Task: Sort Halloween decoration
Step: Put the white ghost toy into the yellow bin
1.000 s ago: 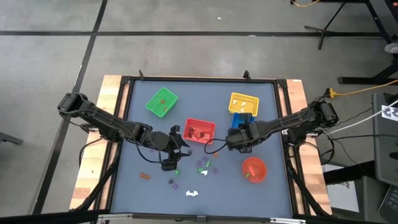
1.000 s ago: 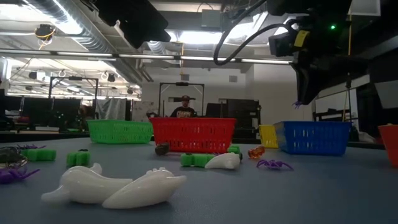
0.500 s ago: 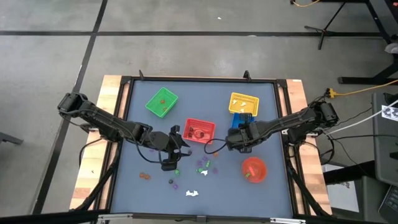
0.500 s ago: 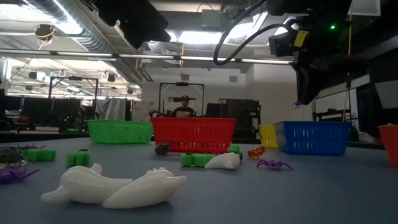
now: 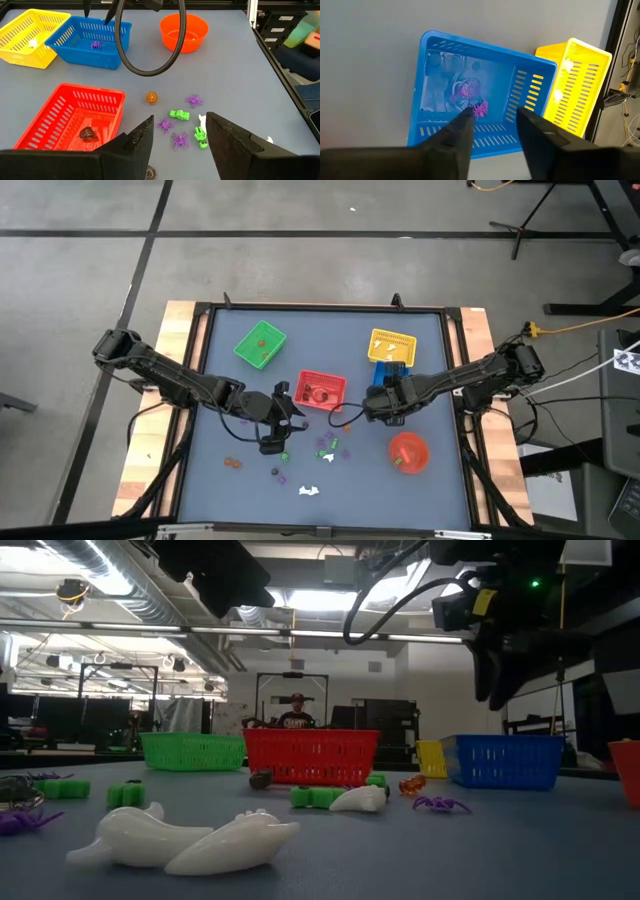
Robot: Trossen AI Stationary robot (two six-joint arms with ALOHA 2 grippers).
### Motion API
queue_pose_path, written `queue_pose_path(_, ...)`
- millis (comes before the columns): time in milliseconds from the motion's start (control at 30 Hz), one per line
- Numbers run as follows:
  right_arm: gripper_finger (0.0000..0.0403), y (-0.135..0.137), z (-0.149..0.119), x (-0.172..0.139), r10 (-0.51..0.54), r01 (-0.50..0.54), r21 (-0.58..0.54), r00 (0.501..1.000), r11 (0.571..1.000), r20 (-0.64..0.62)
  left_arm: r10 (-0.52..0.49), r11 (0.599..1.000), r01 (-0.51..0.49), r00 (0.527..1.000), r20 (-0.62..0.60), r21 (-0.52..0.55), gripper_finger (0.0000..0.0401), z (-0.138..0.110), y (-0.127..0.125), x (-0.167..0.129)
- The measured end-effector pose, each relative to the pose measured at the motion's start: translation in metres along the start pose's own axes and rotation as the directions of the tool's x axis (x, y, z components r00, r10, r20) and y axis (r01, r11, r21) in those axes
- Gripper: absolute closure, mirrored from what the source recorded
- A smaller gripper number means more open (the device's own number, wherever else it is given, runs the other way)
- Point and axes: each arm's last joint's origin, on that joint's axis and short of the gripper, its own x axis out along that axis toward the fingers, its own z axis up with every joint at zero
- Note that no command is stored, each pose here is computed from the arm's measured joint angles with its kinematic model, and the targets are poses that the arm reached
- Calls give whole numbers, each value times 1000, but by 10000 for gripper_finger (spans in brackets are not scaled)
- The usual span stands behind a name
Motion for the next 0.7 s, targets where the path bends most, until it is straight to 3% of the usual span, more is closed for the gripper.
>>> queue_pose_path(300, 180, 0, 0, 0, 0, 0, 0, 1000, 1000, 0, 0, 1000, 0, 1000, 0, 0, 237, 0, 0, 0)
queue_pose_path(700, 175, 0, 0, 0, 0, 0, 1, 1000, 1000, 2, -46, 999, 46, 999, 24, 12, 237, -4, -16, 10)
